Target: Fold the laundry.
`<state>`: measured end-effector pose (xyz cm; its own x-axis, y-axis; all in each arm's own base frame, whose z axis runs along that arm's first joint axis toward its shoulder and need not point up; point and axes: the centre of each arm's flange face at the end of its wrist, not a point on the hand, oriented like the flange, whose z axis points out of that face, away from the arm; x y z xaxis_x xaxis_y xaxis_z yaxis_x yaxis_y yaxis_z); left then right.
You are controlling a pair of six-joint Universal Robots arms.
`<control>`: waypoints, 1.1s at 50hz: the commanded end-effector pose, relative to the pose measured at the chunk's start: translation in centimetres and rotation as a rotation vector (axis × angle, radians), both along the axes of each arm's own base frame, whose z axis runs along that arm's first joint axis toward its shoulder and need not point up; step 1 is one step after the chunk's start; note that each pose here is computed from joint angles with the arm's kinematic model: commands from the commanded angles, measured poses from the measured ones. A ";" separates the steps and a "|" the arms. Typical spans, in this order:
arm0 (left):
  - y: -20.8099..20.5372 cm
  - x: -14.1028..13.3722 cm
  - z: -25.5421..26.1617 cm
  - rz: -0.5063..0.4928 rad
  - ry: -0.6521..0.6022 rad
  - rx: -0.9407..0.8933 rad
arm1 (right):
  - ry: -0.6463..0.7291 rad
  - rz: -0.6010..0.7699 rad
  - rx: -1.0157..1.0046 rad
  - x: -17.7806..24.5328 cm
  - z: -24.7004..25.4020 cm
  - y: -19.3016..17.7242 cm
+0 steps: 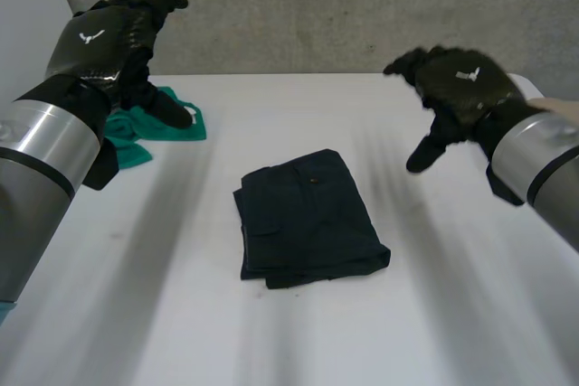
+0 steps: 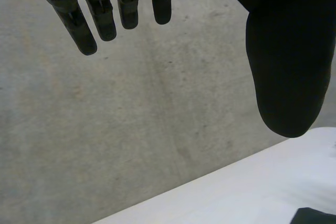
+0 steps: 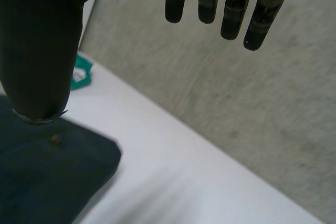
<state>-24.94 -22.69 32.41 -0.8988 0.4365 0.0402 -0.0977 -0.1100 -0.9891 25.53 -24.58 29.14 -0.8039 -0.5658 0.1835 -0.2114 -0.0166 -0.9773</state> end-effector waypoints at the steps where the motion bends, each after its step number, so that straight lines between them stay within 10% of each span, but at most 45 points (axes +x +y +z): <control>1: 0.2 -1.0 -0.2 -0.119 -0.018 0.001 | 0.182 0.126 0.130 2.2 -5.7 3.4; 25: -0.5 -1.5 -0.3 -0.145 -0.024 0.006 | 0.203 0.175 0.058 6.7 -16.8 5.0; 55: -0.5 -1.5 -0.4 -0.142 -0.023 0.013 | 0.255 0.194 -0.049 8.3 -18.8 3.3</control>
